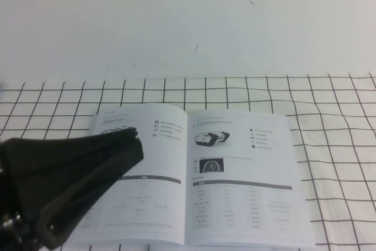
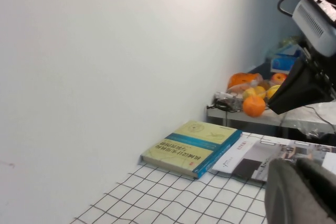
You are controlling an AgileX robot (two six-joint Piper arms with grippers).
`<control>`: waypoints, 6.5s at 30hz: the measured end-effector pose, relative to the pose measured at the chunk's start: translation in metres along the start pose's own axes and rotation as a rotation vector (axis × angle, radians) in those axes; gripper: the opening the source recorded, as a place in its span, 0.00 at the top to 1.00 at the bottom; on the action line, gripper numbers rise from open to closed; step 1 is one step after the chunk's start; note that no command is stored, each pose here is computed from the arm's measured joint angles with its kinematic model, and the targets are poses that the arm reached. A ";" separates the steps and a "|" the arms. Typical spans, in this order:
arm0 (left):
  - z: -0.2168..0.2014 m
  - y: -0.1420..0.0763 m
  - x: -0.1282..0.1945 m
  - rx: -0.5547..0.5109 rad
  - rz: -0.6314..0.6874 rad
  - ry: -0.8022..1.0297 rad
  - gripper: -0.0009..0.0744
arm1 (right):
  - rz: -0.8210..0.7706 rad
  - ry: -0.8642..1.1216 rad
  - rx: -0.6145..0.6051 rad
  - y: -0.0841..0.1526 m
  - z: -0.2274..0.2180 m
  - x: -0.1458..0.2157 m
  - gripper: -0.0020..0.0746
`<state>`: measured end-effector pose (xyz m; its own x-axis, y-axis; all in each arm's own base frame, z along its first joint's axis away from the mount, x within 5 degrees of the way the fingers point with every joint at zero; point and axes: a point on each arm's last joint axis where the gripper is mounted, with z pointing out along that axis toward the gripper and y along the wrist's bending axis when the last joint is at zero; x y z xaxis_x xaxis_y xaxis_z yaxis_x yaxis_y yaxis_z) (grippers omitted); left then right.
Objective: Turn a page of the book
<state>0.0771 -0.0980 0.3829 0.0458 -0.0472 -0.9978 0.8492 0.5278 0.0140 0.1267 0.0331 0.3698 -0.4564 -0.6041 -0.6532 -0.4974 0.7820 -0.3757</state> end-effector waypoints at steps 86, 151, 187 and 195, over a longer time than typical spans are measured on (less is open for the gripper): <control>-0.089 0.034 0.158 -0.844 -0.005 0.123 0.99 | 0.330 -0.357 0.151 0.055 -0.006 0.122 0.98; -0.104 0.025 0.204 -0.921 -0.182 0.306 0.99 | 0.330 -0.354 0.150 0.055 -0.006 0.122 0.98; -0.104 0.025 0.204 -0.913 -0.137 0.328 0.99 | 0.300 -0.361 0.181 0.058 0.006 0.130 0.98; -0.104 0.025 0.204 -0.913 -0.137 0.328 0.99 | 0.345 -0.362 0.270 0.074 0.046 0.163 0.98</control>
<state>0.0526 -0.0061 0.1728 -0.2887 0.0076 -0.9574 0.0963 0.9951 -0.0211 0.0496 -0.0001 0.2056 -0.2528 -0.2530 -0.9338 -0.1361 0.9649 -0.2246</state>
